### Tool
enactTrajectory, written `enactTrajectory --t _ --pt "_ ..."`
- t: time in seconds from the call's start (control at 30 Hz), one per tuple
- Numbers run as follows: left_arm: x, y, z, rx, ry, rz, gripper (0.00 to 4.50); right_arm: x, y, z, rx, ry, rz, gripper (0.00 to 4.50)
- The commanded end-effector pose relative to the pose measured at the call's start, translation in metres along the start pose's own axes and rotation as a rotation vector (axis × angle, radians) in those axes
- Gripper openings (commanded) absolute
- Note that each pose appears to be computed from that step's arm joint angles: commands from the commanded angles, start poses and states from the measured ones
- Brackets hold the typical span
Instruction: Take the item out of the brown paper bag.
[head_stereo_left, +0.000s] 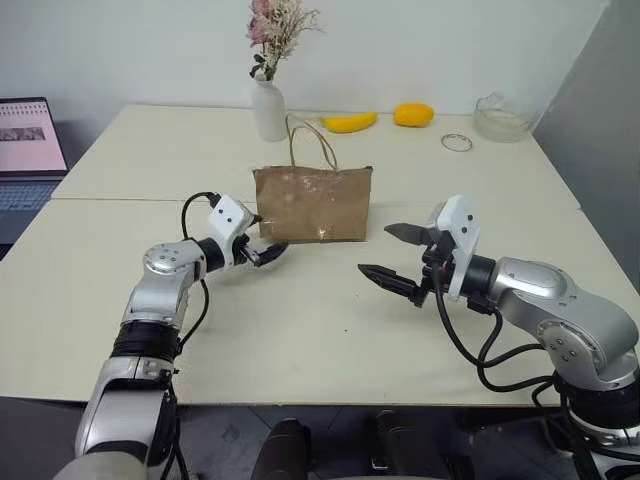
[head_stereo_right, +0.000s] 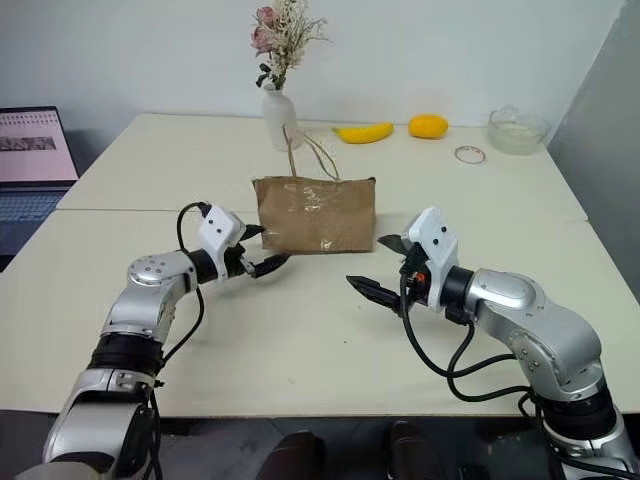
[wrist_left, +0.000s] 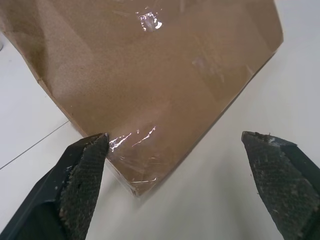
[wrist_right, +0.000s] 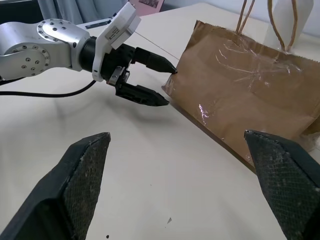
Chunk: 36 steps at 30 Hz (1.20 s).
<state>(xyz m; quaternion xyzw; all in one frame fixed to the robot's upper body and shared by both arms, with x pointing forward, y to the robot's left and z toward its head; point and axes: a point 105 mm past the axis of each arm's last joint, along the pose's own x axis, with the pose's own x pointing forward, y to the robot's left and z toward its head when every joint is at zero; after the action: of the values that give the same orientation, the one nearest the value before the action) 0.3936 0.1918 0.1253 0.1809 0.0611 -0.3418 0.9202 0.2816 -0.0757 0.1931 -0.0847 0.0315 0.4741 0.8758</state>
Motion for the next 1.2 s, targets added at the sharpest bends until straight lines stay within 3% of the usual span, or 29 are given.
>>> enactTrajectory --t 0.03,0.3,0.53,0.77,0.87,1.03,1.2 --pt "0.004 0.003 0.011 0.050 -0.036 -0.001 4.48 -0.004 0.003 0.010 -0.043 -0.028 0.001 4.50" --pt "-0.010 -0.011 0.023 0.060 -0.096 -0.064 4.48 -0.003 0.005 0.011 -0.048 -0.029 0.009 4.50" --pt "-0.068 -0.037 0.055 0.018 -0.184 0.052 4.48 -0.001 -0.008 0.015 -0.068 -0.063 -0.056 4.50" --pt "-0.109 -0.076 0.053 -0.089 -0.175 0.202 4.48 0.021 -0.029 0.016 -0.095 -0.080 -0.092 4.50" --pt "-0.117 -0.088 0.049 -0.133 -0.170 0.219 3.91 0.036 -0.041 0.024 -0.131 -0.094 -0.096 4.50" --pt "-0.125 -0.092 0.052 -0.120 -0.187 0.242 2.29 0.068 -0.065 0.044 -0.240 -0.095 -0.082 4.50" --pt "-0.127 -0.095 0.053 -0.110 -0.187 0.247 0.62 0.097 -0.108 0.061 -0.396 -0.048 -0.171 4.50"
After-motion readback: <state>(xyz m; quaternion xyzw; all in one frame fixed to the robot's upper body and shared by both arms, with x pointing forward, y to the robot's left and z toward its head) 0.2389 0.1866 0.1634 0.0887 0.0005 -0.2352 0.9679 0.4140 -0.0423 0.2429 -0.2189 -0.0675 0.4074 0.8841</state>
